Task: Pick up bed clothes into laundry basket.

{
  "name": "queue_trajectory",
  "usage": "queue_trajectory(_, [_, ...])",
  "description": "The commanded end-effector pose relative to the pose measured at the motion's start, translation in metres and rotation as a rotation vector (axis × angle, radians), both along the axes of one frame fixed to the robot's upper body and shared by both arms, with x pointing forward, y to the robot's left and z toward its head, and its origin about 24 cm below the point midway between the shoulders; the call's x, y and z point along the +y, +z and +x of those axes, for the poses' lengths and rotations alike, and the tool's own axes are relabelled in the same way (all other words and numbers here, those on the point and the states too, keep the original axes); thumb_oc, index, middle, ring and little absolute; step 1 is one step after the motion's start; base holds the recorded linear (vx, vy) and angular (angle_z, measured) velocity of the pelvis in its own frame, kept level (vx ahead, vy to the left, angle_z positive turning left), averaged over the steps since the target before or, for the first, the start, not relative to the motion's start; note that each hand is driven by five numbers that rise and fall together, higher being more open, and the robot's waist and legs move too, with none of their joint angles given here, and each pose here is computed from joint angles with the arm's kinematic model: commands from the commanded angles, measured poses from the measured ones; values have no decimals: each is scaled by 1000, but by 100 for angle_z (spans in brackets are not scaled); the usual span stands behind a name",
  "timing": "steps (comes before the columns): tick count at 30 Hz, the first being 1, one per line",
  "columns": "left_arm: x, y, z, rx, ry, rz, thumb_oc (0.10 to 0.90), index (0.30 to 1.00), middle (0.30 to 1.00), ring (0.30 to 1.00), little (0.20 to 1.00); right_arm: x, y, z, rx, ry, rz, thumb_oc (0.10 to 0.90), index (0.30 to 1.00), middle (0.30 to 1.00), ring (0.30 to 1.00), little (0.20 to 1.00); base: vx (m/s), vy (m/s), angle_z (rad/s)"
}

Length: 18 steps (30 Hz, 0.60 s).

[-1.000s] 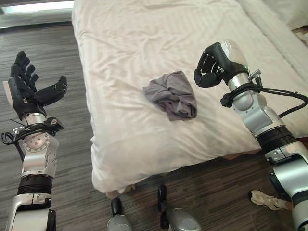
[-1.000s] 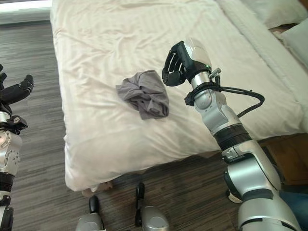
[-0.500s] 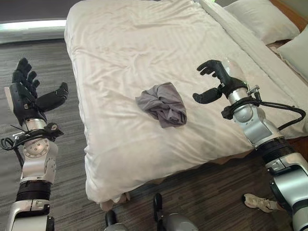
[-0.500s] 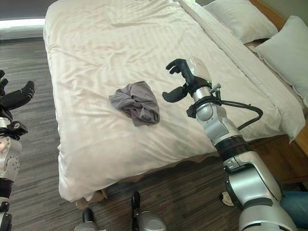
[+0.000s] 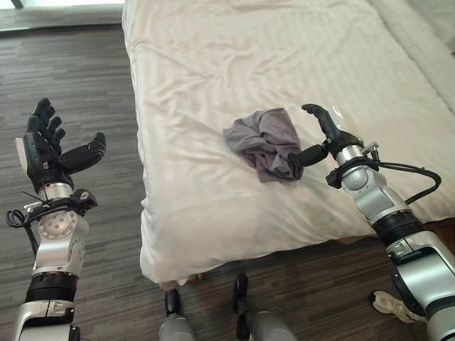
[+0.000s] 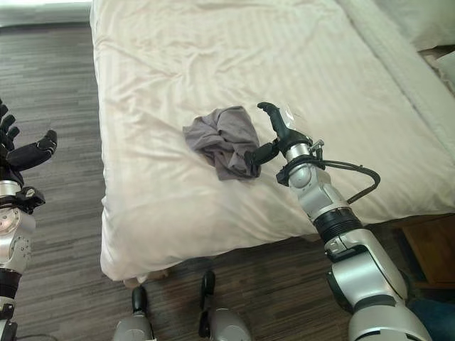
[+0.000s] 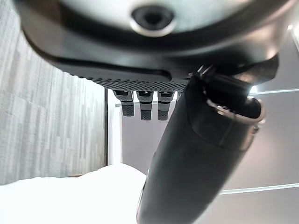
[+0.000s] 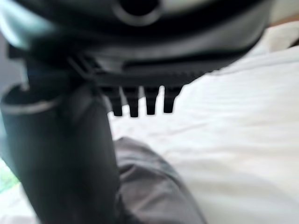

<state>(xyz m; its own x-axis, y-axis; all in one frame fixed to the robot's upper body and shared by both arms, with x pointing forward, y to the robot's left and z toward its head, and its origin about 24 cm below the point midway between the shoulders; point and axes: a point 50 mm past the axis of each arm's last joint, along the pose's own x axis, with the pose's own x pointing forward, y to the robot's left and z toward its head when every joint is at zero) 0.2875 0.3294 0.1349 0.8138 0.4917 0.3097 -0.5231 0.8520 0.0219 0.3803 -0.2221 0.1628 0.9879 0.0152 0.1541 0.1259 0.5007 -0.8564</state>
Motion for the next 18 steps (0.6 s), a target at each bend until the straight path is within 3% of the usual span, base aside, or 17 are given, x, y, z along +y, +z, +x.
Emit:
queue_trajectory(1, [-19, 70, 11, -276, -68, 158, 800, 900, 900, 900, 900, 10, 68, 11, -261, -3, 22, 800, 900, 900, 900, 900, -51, -62, 2])
queue_trajectory(8, [-28, 69, 13, -305, -93, 133, 800, 900, 900, 900, 900, 24, 60, 14, -249, 27, 36, 800, 900, 900, 900, 900, -23, -43, 9])
queue_trajectory(9, [-31, 67, 14, -300, -102, 129, 800, 900, 900, 900, 900, 28, 56, 14, -232, 41, 33, 400, 300, 300, 300, 300, 0, 0, 0])
queue_trajectory(18, [-37, 53, 13, -270, -133, 102, 800, 900, 900, 900, 900, 36, 47, 14, -199, 69, 27, 400, 300, 300, 300, 300, -2, 1, 0])
